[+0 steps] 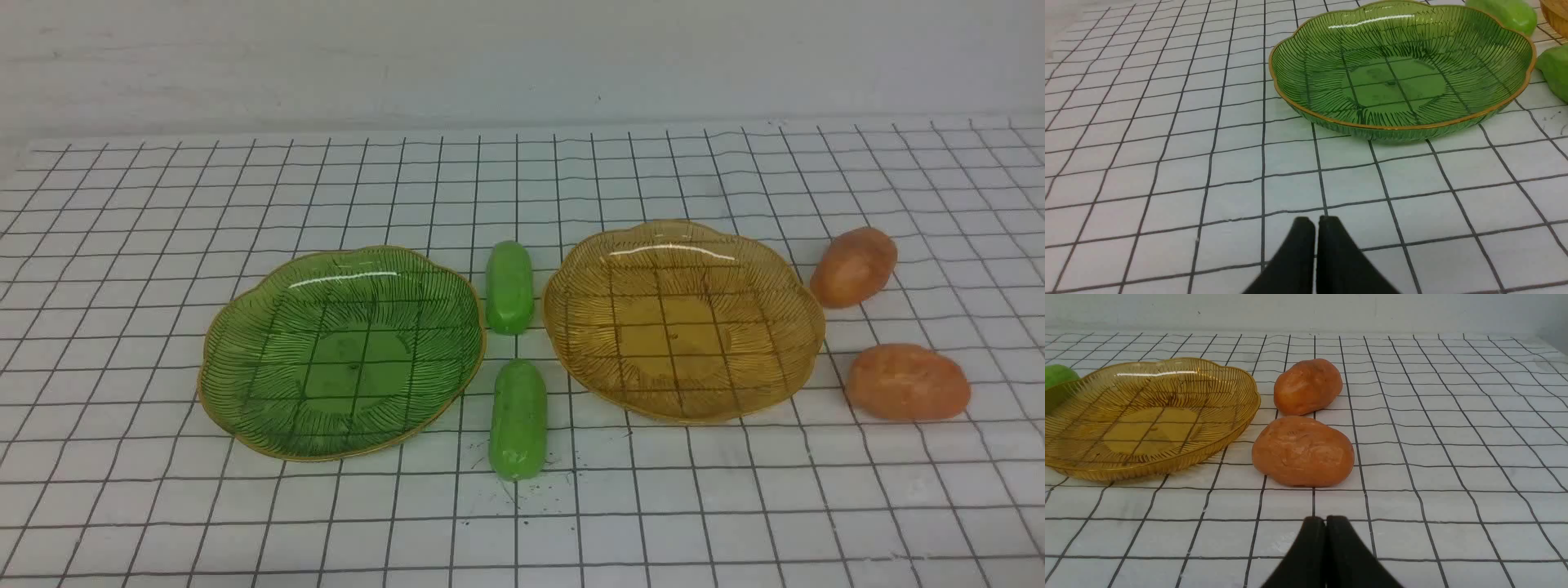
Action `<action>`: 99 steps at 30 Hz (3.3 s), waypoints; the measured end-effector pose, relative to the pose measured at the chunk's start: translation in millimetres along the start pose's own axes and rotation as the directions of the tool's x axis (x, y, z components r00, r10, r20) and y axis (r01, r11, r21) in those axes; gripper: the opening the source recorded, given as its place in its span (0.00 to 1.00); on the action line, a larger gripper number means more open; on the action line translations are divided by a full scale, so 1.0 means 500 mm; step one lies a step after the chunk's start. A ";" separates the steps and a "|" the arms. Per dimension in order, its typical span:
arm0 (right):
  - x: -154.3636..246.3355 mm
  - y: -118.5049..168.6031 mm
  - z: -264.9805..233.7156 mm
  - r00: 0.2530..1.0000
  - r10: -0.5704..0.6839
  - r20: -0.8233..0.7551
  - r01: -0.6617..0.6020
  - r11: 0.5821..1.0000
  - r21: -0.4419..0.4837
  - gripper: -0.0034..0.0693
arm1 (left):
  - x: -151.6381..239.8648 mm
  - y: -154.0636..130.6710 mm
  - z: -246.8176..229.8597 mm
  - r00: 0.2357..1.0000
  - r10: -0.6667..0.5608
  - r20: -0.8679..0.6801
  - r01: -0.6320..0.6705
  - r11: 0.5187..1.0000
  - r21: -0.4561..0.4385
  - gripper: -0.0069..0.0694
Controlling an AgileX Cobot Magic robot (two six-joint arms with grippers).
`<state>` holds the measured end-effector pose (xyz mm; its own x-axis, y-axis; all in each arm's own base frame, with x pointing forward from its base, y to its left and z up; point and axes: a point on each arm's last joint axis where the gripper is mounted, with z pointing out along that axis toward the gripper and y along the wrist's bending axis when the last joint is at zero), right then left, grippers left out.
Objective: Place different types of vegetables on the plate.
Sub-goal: 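Put the green cucumber next to the left plate into that plate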
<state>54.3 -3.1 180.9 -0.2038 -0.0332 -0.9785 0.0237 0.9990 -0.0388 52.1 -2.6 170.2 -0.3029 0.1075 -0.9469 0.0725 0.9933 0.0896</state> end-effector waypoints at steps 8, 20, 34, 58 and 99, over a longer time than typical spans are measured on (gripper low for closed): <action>0.000 0.000 0.000 1.000 0.000 0.000 0.000 1.000 0.000 0.03 | 0.000 0.000 0.000 1.000 0.000 0.000 0.000 1.000 0.000 0.08; 0.000 0.000 0.000 1.000 0.000 -0.001 0.000 1.000 0.000 0.03 | 0.000 0.000 0.000 1.000 0.000 0.000 0.000 1.000 0.000 0.08; 0.000 0.000 0.000 1.000 0.000 -0.001 0.000 1.000 0.000 0.03 | -0.058 0.004 -0.009 0.859 -0.412 0.305 0.397 0.911 0.112 0.08; -0.072 -0.010 -0.015 0.564 0.767 0.306 -0.714 0.639 -0.285 0.03 | -0.405 0.013 -0.116 0.823 -0.496 0.276 0.428 0.862 0.272 0.08; -0.357 0.064 0.051 0.765 -0.099 -0.637 -0.191 0.909 -0.370 0.03 | -0.325 -0.408 0.511 0.528 0.242 -0.814 0.021 0.954 0.298 0.49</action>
<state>116.2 34.0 349.0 -0.7814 -0.1042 -0.6153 -0.3016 0.9262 0.2262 329.3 -233.4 226.9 -0.9157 0.3313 -0.2275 0.3459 0.9379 -0.0262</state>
